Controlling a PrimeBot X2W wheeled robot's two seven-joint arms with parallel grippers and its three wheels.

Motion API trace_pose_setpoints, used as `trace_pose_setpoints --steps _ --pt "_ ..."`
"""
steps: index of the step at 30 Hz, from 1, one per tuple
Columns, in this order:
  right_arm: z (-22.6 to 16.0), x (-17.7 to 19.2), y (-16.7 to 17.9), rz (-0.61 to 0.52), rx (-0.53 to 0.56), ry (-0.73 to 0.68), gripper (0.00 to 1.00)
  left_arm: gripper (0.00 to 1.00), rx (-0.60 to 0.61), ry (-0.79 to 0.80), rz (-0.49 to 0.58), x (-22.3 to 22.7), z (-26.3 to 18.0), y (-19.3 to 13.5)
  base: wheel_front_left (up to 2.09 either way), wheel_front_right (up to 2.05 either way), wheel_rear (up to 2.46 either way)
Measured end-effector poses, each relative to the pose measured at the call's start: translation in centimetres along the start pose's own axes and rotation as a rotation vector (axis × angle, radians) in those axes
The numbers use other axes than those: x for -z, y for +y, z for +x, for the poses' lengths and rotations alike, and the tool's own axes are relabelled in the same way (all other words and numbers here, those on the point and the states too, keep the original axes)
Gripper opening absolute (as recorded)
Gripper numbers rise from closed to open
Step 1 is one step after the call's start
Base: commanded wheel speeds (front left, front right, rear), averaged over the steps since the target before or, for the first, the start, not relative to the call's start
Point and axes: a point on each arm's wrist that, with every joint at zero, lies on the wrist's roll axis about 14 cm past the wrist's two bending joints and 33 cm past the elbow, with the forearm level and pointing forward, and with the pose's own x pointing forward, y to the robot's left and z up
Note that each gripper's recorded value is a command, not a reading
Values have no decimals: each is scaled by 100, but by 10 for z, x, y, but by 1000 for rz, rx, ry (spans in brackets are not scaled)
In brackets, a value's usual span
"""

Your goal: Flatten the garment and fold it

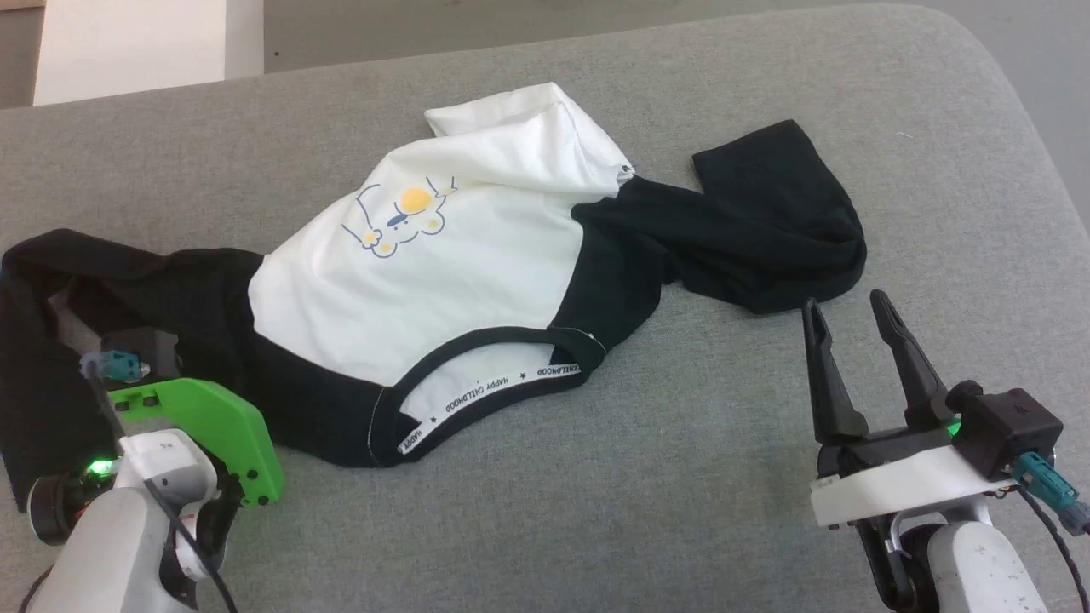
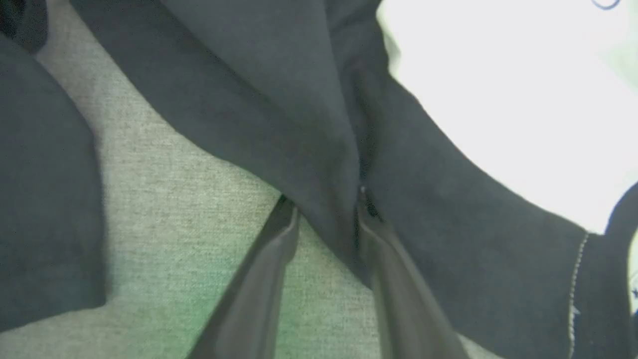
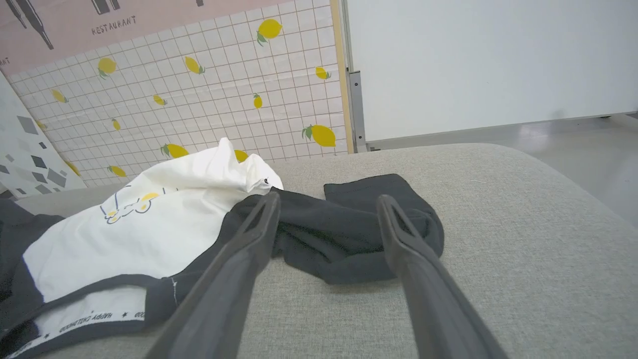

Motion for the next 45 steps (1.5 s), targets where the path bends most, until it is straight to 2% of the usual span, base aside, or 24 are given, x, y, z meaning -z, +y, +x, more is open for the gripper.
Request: trace_pose_setpoints --steps 4,7,13,18,21,25,30,37,42,43,44,45 --pt "-1 -1 -1 2 2 -1 100 0 -18 -81 -23 -12 -8 6 0 0 0" --pt "0 0 4 5 -11 11 100 0 -84 -134 -55 -14 -21 29 0 0 0" --pt "4 23 35 7 -105 154 100 0 -181 -238 -78 -29 -44 68 0 0 0" --pt "10 58 71 -124 -229 367 100 0 -196 -241 -81 -25 -47 75 0 0 0" --pt "17 78 80 -223 -274 479 100 0 -184 -235 -81 -25 -41 71 0 0 0" --pt "29 96 79 -327 -295 575 100 0 -162 -240 -86 -28 -34 65 0 0 0" --pt "44 110 72 -377 -283 637 100 0 -146 -230 -86 -24 -27 62 0 0 0" --pt "57 124 78 -262 -278 682 100 0 -136 -215 -95 -16 -22 61 0 0 0" --pt "63 126 84 -95 -272 683 99 0 -140 -204 -98 -11 -21 64 0 0 0" --pt "63 126 84 -92 -273 686 49 0 -140 -204 -98 -11 -21 64 0 0 0" --pt "63 127 84 -89 -272 689 30 0 -138 -203 -97 -11 -21 64 0 0 0" --pt "63 127 84 -85 -271 688 15 0 -135 -203 -98 -11 -21 63 0 0 0"
